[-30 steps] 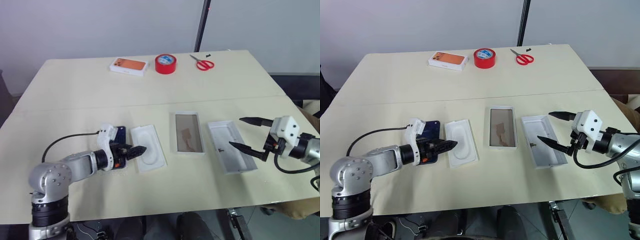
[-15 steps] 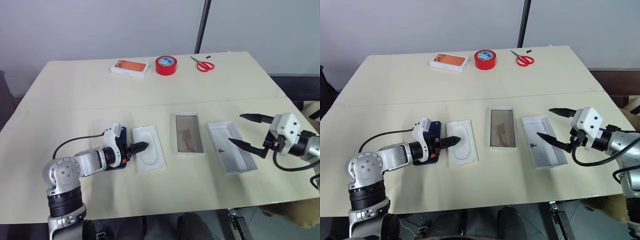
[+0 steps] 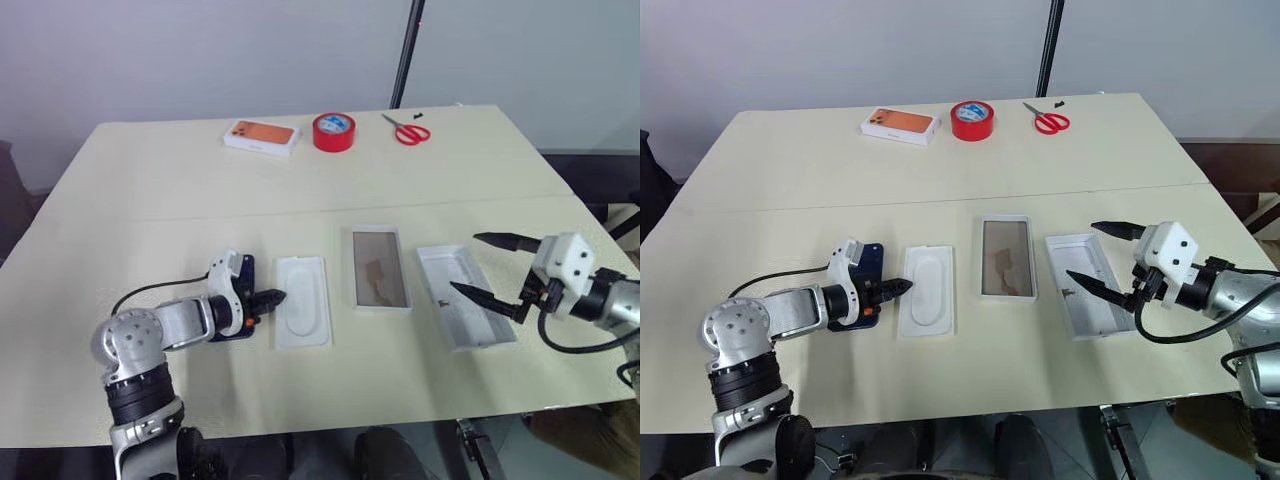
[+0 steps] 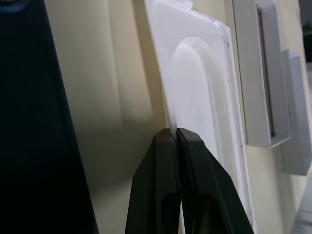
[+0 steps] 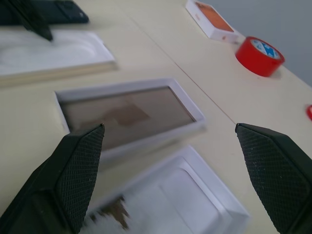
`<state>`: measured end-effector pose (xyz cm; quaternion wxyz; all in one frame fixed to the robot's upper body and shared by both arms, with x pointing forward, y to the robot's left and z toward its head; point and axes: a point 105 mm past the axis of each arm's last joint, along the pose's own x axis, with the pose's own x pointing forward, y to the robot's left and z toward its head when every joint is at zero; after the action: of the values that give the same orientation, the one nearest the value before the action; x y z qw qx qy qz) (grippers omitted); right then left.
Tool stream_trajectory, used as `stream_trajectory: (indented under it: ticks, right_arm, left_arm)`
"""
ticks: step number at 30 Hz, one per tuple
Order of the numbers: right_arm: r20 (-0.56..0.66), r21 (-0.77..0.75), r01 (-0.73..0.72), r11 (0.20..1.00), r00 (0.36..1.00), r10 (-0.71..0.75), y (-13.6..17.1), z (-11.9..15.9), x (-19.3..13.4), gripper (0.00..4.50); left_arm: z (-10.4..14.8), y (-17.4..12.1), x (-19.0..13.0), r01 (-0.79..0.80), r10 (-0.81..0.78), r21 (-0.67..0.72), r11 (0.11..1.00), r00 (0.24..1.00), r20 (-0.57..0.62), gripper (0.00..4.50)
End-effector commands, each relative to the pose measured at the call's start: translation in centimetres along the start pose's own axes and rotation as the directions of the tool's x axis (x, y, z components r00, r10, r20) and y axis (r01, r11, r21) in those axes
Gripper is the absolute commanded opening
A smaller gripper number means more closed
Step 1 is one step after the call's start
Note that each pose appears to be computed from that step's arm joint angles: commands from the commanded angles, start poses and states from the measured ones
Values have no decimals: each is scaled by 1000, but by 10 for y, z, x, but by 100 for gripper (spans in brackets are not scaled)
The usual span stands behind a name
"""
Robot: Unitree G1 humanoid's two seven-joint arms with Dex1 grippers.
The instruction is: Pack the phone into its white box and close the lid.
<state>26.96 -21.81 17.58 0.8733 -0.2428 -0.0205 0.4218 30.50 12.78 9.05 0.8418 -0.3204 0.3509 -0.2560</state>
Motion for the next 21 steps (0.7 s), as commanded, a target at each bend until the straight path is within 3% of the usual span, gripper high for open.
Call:
stream_trajectory:
  ticks: [1,5,15,18,21]
  right_arm:
    - [67,25,-59,998,996,57,20,12,22,450]
    - [53,75,-150,986,988,146,39,5,52,450]
    - [-88,25,-341,940,936,342,63,-32,81,450]
    - [-138,9,-351,937,927,348,62,-48,84,366]
    - [-187,-11,-367,930,915,359,63,-63,88,209]
  left_arm:
    - [23,-11,-5,74,-72,-22,997,995,64,4]
    - [46,-21,-9,103,-102,-11,995,989,106,4]
    - [58,-34,-14,104,-109,42,994,984,143,4]
    - [56,-40,-14,113,-119,48,992,981,152,0]
    - [57,-43,-13,112,-118,44,993,980,163,0]
